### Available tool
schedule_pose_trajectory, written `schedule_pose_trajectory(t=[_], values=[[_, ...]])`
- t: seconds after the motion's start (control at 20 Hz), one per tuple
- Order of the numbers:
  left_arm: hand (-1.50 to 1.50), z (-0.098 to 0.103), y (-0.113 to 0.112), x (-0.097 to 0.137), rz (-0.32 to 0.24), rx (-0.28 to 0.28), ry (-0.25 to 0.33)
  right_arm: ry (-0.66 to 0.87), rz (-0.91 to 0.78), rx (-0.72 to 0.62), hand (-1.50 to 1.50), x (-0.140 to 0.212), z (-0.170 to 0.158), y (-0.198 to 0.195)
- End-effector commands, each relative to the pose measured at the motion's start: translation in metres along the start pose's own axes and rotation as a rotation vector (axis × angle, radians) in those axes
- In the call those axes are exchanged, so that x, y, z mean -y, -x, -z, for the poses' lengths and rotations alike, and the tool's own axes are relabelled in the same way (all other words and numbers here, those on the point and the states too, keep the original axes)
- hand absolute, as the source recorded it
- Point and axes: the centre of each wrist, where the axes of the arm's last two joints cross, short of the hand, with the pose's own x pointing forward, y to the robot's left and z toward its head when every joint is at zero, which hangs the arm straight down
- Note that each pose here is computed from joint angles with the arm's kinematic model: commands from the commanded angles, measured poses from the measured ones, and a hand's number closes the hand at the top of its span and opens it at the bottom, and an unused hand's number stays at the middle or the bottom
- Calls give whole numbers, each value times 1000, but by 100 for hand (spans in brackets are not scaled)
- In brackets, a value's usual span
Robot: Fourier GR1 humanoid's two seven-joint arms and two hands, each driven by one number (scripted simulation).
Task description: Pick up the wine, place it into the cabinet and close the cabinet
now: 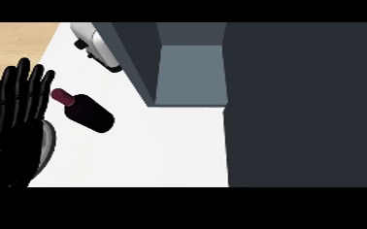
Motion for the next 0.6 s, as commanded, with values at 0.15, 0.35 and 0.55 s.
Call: schedule_pose_trajectory(t=[0.15, 0.35, 0.55], values=[[-150, -7, 19, -36, -114, 10, 233, -58, 65, -28, -150, 5, -24, -4], [-150, -23, 33, 3, -428, -145, 354, -253, 200, -138, -150, -7, -30, -3], [-150, -26, 21, -25, -460, -192, 402, -287, 212, -153, -150, 10, -47, -18]])
